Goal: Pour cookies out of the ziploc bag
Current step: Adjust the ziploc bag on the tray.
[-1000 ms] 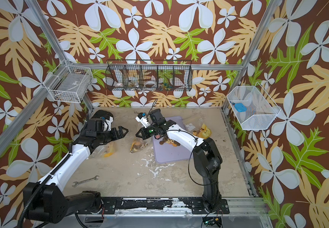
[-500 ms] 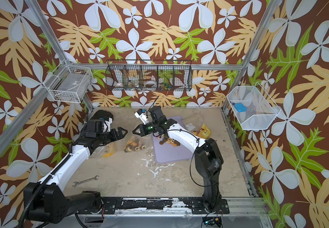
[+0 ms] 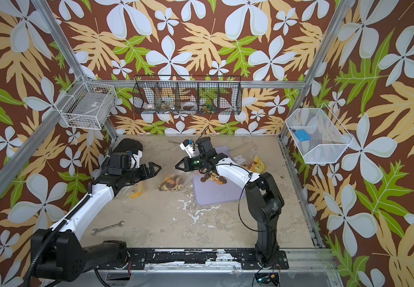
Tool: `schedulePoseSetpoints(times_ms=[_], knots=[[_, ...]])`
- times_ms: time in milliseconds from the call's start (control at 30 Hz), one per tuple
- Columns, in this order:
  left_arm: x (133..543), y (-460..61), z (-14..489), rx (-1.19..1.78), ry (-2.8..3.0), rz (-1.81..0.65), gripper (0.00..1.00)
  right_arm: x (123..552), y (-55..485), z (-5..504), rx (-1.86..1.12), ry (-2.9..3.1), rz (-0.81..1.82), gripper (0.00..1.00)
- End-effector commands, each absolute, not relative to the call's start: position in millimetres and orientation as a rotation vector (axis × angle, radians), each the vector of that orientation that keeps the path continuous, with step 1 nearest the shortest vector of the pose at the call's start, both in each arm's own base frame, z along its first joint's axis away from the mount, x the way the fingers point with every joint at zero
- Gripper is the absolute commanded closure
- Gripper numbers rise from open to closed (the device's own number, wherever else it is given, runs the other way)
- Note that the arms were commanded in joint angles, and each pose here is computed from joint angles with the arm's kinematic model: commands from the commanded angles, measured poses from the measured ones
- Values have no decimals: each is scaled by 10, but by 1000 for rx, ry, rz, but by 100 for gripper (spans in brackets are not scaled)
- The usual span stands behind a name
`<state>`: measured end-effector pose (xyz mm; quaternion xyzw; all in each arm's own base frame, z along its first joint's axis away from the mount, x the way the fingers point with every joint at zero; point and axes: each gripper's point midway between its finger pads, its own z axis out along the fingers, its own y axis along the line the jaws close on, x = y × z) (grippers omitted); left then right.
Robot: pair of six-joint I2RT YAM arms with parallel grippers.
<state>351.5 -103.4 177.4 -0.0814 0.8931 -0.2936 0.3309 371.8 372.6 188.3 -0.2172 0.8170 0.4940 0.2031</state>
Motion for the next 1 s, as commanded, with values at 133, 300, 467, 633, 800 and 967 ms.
schedulePoseSetpoints(times_ms=[133,300,467,633,800,967], knots=[[3494,-1214,1705,-195,2320,-931,0,3972,3352,1744,-477,2284,1336,93],[3466,-1288,1540,-241,2327,-1023,0,4007,3275,1672,-452,2296,1330,90],[3475,-1406,1363,-273,2361,-1091,0,4016,3275,1647,-437,2299,1341,91],[3484,-1423,1311,-299,2355,-1111,0,3982,3290,1670,-447,2296,1359,91],[3482,-1426,1286,-300,2364,-1110,0,3944,3290,1678,-462,2299,1369,91],[3470,-1411,1258,-296,2369,-1096,0,3829,3387,1775,-501,2290,1399,92]])
